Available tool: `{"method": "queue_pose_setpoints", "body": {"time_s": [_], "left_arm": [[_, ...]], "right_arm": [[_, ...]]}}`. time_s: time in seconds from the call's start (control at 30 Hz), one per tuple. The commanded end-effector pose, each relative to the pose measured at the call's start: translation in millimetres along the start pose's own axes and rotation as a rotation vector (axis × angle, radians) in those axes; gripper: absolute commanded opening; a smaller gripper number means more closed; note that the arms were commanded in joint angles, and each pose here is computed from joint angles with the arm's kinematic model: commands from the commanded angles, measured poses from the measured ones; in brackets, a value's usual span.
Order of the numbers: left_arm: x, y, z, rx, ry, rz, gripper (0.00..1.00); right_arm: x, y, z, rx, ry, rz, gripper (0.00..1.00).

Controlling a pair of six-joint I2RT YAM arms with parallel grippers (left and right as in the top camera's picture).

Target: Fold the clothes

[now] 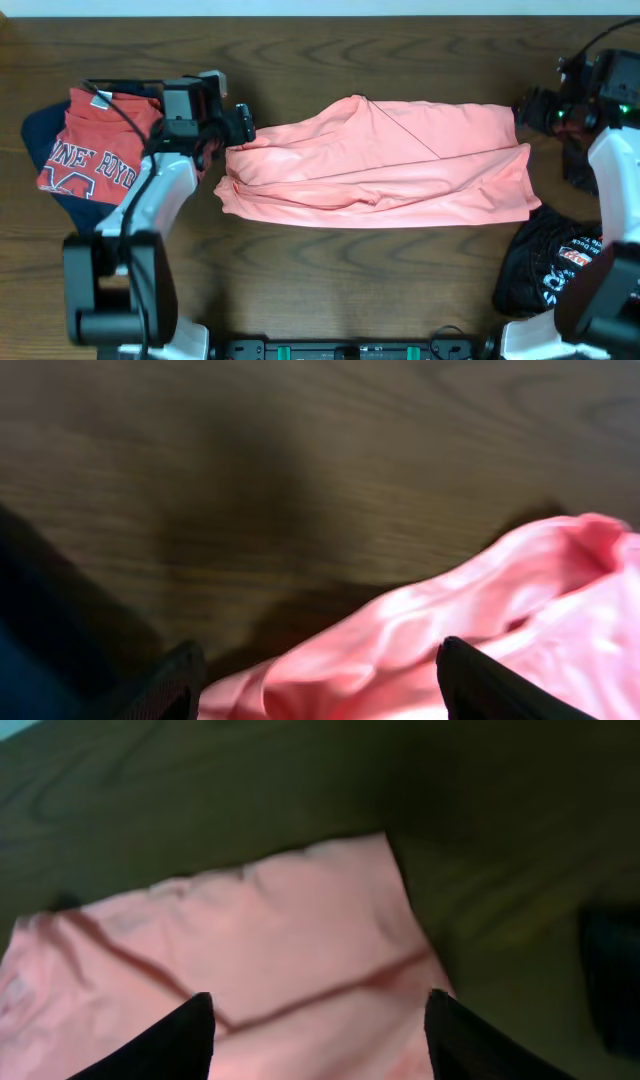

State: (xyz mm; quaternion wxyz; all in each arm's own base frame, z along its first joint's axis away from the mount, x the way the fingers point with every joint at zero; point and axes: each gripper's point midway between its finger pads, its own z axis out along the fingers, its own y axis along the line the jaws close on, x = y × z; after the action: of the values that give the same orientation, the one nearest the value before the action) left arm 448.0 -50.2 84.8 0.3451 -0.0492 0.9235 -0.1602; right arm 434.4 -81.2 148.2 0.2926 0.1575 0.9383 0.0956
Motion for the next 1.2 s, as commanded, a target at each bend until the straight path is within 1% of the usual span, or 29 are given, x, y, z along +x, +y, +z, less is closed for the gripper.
{"method": "queue_pose_setpoints", "body": {"time_s": [0.0, 0.17, 0.37, 0.57, 0.6, 0.67, 0.73, 0.77, 0.8, 0.83, 1.0, 1.17], "left_arm": [[3, -2, 21, 0.007, 0.007, 0.029, 0.75], [4, -28, 39, 0.057, -0.025, 0.084, 0.75], [-3, -58, 44, 0.114, -0.082, 0.14, 0.75], [-11, -80, 47, 0.158, -0.138, 0.173, 0.75], [-12, -84, 48, 0.166, -0.148, 0.18, 0.75], [-14, -93, 50, 0.184, -0.173, 0.196, 0.75], [-16, -102, 54, 0.203, -0.186, 0.19, 0.75], [-16, -106, 57, 0.209, -0.182, 0.182, 0.75], [-15, -109, 61, 0.215, -0.176, 0.179, 0.75], [-16, -113, 65, 0.223, -0.171, 0.181, 0.75], [-13, -136, 90, 0.239, -0.113, 0.202, 0.72], [-14, -157, 110, 0.25, -0.063, 0.219, 0.72]], "right_arm": [[-2, -5, 28, 0.012, 0.02, -0.011, 0.69], [6, -12, 74, -0.006, 0.054, -0.008, 0.75], [17, -9, 120, -0.019, 0.071, -0.032, 0.84], [9, -22, 141, 0.052, 0.018, -0.035, 0.84], [9, -24, 143, 0.063, 0.015, -0.035, 0.81], [11, -27, 146, 0.074, 0.018, -0.034, 0.72], [14, -28, 150, 0.075, 0.027, -0.032, 0.5], [15, -29, 150, 0.076, 0.03, -0.028, 0.31], [15, -29, 150, 0.076, 0.03, -0.027, 0.06], [15, -28, 150, 0.076, 0.029, -0.025, 0.01], [15, -30, 147, 0.078, 0.033, -0.021, 0.01], [10, -27, 138, 0.078, 0.025, -0.022, 0.01]]}}
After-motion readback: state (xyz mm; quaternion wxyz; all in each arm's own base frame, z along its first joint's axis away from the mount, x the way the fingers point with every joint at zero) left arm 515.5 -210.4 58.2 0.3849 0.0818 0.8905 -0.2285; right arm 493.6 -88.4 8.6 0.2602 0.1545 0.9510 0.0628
